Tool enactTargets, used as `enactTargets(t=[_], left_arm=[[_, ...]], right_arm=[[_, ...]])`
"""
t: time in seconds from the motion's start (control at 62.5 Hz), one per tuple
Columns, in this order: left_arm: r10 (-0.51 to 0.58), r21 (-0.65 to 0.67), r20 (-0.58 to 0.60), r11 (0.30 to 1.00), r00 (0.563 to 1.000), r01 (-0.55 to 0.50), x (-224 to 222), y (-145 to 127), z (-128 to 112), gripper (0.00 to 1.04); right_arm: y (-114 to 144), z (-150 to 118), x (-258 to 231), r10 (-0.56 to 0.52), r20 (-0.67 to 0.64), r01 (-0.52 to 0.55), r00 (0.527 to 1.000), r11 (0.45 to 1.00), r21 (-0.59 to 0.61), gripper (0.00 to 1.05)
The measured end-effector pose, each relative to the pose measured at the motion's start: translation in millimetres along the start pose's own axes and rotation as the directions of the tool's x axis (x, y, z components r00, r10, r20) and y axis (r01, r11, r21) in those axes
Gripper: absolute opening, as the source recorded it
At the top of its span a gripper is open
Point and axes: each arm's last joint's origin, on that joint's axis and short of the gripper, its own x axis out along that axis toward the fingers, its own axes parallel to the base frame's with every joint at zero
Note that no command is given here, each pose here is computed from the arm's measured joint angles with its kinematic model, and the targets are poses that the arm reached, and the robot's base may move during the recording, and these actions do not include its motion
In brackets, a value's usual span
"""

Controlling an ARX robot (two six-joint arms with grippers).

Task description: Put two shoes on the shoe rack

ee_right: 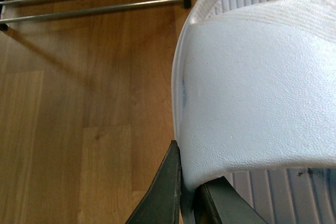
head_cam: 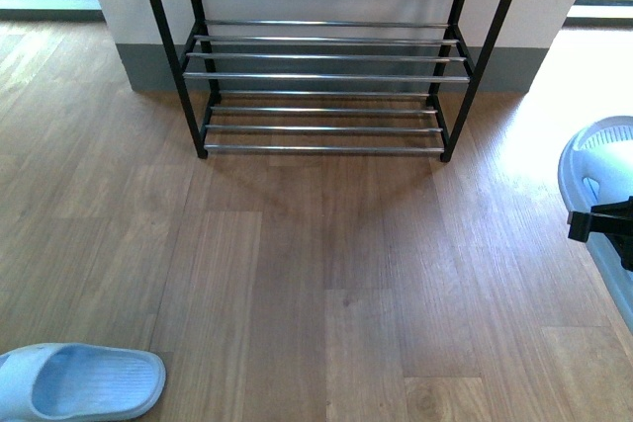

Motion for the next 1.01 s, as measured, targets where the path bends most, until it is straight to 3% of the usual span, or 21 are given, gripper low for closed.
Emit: enactTargets(t=[0.064,0.096,0.112,0.144,0.192,0.256,0.528,0.72,1.008], left_arm=[[0.0,0.0,0.0,1.0,1.0,0.0,0,0,0,0.95],[0.03,-0.018,-0.042,0.999,0.999,-0.031,1,0,-1,0.95],[0.099,-0.042,-0.095,0.994,0.991,-0.103,0,0,-1,0.95],[0.175,-0.059,-0.199,0.98,0.964,-0.19,2,1,-2,0.95],[0.314,-0.074,-0.351,0.93,0.882,-0.36,9,5,-10,0.95],[0.343,-0.127,-0.451,0.889,0.824,-0.439,19,11,-21,0.95],[0.292,-0.244,-0.664,0.785,0.688,-0.569,79,18,-81,0.95],[0.258,-0.163,-0.804,0.77,0.535,-0.617,107,14,-148,0.95],[0.246,-0.027,-0.922,0.728,0.298,-0.685,120,17,-249,0.95]], right_arm=[[0,0,0,0.001,0.0,-0.001,1.0,1.0,0.0,0.02],[0,0,0,0.001,0.0,-0.001,1.0,1.0,0.0,0.02],[0,0,0,0.001,0.0,-0.001,1.0,1.0,0.0,0.02],[0,0,0,0.001,0.0,-0.001,1.0,1.0,0.0,0.02],[0,0,0,-0.001,0.0,0.001,1.0,1.0,0.001,0.02],[0,0,0,0.002,-0.001,-0.002,1.0,1.0,0.001,0.02],[0,0,0,0.002,-0.001,-0.002,1.0,1.0,0.001,0.02],[0,0,0,0.002,-0.001,-0.002,1.0,1.0,0.001,0.02],[0,0,0,0.002,-0.001,-0.002,1.0,1.0,0.001,0.02]])
